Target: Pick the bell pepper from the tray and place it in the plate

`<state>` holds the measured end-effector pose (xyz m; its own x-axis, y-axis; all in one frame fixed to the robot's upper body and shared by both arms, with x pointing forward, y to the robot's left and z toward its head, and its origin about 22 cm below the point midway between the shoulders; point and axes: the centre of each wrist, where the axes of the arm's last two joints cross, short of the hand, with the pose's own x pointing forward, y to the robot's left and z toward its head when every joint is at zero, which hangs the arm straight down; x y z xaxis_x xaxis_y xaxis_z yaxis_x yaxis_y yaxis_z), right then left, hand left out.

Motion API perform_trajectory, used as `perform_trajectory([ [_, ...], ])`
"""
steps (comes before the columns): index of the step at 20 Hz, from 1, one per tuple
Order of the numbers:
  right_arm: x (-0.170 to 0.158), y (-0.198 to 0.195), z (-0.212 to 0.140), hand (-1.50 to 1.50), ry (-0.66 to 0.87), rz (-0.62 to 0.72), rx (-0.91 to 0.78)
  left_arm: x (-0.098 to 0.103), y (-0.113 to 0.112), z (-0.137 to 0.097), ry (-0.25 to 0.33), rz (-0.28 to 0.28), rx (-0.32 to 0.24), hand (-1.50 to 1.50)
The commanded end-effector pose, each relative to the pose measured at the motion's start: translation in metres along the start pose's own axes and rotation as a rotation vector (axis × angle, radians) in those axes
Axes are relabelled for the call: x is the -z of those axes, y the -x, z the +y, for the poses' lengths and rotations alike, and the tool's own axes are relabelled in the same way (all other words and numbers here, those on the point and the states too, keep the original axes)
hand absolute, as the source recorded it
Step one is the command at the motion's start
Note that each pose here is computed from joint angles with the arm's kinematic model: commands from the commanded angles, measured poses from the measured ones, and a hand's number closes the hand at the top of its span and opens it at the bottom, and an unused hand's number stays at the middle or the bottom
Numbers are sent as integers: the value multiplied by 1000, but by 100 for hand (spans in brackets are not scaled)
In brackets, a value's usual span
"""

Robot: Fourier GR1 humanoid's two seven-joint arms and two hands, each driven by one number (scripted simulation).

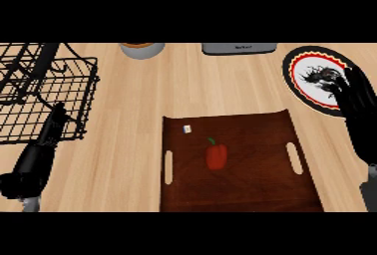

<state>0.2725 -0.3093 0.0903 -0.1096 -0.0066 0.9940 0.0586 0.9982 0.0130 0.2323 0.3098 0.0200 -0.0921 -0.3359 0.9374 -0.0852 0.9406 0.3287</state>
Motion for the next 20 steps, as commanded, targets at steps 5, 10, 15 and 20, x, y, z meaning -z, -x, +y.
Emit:
perform_trajectory([
  [5,21,7,69,150,-472,-52,-4,24,-11,-14,43,117,-98,0],
  [10,13,46,51,-150,-182,-226,-207,25,-4,-27,31,224,-156,0],
  [15,-13,117,32,-150,-469,-206,-271,45,-25,-31,47,234,-162,0],
  [20,-7,118,26,-150,-567,-203,-480,39,-5,-23,47,265,-164,0],
])
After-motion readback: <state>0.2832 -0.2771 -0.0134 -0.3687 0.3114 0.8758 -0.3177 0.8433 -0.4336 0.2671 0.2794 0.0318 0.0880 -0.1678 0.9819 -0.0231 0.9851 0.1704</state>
